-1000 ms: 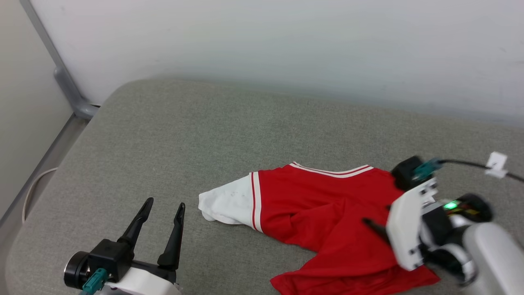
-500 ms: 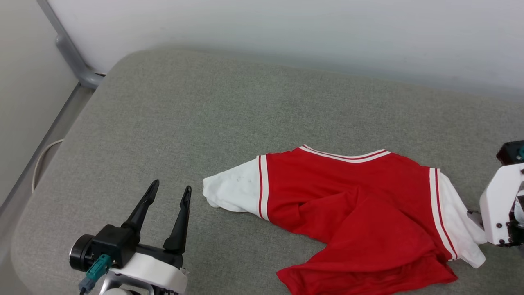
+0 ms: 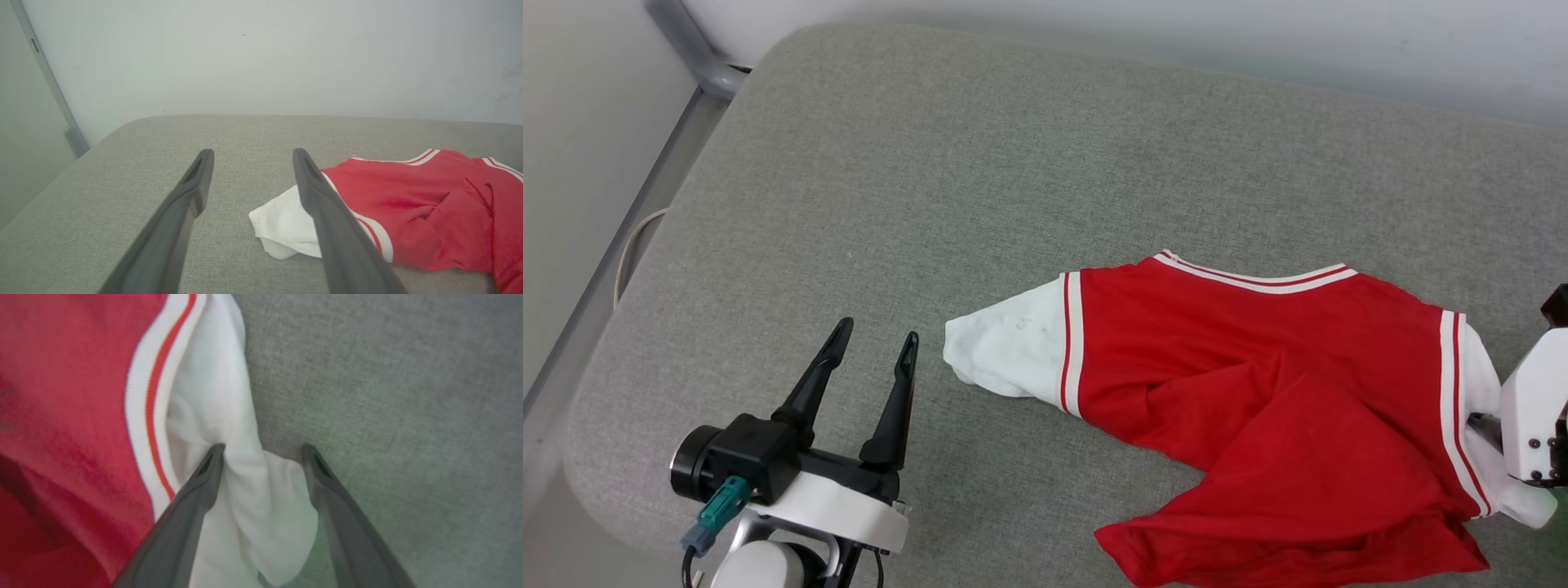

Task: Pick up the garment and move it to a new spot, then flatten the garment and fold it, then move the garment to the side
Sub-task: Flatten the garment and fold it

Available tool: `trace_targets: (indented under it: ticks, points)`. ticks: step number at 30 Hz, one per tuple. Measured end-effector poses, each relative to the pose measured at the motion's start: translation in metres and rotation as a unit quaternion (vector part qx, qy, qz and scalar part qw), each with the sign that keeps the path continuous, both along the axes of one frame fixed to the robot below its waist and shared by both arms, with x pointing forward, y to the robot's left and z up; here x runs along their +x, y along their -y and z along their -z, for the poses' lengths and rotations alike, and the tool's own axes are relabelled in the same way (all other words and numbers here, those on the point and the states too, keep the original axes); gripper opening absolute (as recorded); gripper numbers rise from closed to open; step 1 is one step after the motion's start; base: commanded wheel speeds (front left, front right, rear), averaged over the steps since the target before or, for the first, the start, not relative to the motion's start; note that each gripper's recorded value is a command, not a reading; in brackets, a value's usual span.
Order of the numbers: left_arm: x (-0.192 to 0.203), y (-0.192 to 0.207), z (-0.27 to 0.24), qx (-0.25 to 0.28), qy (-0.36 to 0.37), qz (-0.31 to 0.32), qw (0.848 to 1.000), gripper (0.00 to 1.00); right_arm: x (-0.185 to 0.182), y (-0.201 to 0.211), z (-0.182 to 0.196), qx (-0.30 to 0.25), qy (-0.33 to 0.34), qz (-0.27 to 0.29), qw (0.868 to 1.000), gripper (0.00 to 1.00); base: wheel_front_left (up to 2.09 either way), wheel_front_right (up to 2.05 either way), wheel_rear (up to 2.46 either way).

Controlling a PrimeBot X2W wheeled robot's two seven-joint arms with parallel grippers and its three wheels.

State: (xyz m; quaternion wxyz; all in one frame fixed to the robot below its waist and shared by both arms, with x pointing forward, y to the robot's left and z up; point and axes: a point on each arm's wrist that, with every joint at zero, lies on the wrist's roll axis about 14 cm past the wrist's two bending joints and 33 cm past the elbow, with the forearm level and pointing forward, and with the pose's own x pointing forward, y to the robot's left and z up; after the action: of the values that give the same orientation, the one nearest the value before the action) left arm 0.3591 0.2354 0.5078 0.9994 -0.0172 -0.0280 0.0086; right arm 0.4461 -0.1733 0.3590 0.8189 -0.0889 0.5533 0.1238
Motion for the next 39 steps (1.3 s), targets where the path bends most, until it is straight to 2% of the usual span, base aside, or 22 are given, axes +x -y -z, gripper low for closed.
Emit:
trace_targets:
  ticks: [1, 2, 9, 14, 20, 21, 22, 28, 31, 35, 39]
  points:
    - [0.000, -0.001, 0.000, 0.001, 0.000, -0.001, 1.000, 1.00, 0.001, 0.000, 0.002, 0.000, -0.001, 0.000, 1.000, 0.19, 0.00, 0.00, 0.00]
    - [0.000, -0.001, 0.001, 0.001, -0.002, -0.002, 1.000, 1.00, 0.001, 0.001, 0.004, 0.000, -0.001, 0.001, 1.000, 0.00, 0.00, 0.00, 0.00]
    - [-0.001, -0.004, -0.001, 0.001, 0.001, -0.005, 1.000, 1.00, 0.018, 0.026, -0.011, -0.026, 0.045, 0.018, 0.998, 0.00, 0.00, 0.00, 0.00]
    - [0.001, -0.002, -0.002, 0.000, 0.005, -0.002, 1.000, 1.00, 0.035, 0.079, -0.035, -0.088, 0.083, 0.047, 0.992, 0.00, 0.00, 0.00, 0.00]
    - [0.004, 0.000, 0.000, 0.001, 0.001, 0.001, 1.000, 1.00, 0.052, 0.124, -0.053, -0.144, 0.106, 0.072, 0.981, 0.00, 0.00, 0.00, 0.00]
    - [0.005, 0.000, 0.001, 0.001, 0.000, 0.002, 1.000, 1.00, 0.054, 0.127, -0.053, -0.146, 0.110, 0.077, 0.980, 0.38, 0.00, 0.00, 0.00]
    - [0.005, 0.001, 0.002, 0.001, -0.001, 0.003, 1.000, 1.00, 0.056, 0.129, -0.053, -0.146, 0.114, 0.081, 0.979, 1.00, 0.00, 0.00, 0.00]
    - [0.007, 0.003, 0.001, 0.000, 0.002, 0.007, 1.000, 1.00, 0.062, 0.121, -0.056, -0.138, 0.157, 0.079, 0.975, 1.00, 0.00, 0.00, 0.00]
    - [0.007, 0.004, -0.004, 0.000, 0.010, 0.010, 1.000, 1.00, 0.068, 0.115, -0.071, -0.124, 0.203, 0.080, 0.968, 1.00, 0.00, 0.00, 0.00]
    - [0.007, 0.009, -0.014, -0.001, 0.026, 0.019, 0.999, 1.00, 0.076, 0.101, -0.101, -0.097, 0.282, 0.073, 0.952, 1.00, 0.00, 0.00, 0.00]
    - [0.006, 0.016, -0.022, -0.007, 0.040, 0.028, 0.999, 1.00, 0.078, 0.084, -0.140, -0.047, 0.375, 0.075, 0.923, 1.00, 0.00, 0.00, 0.00]
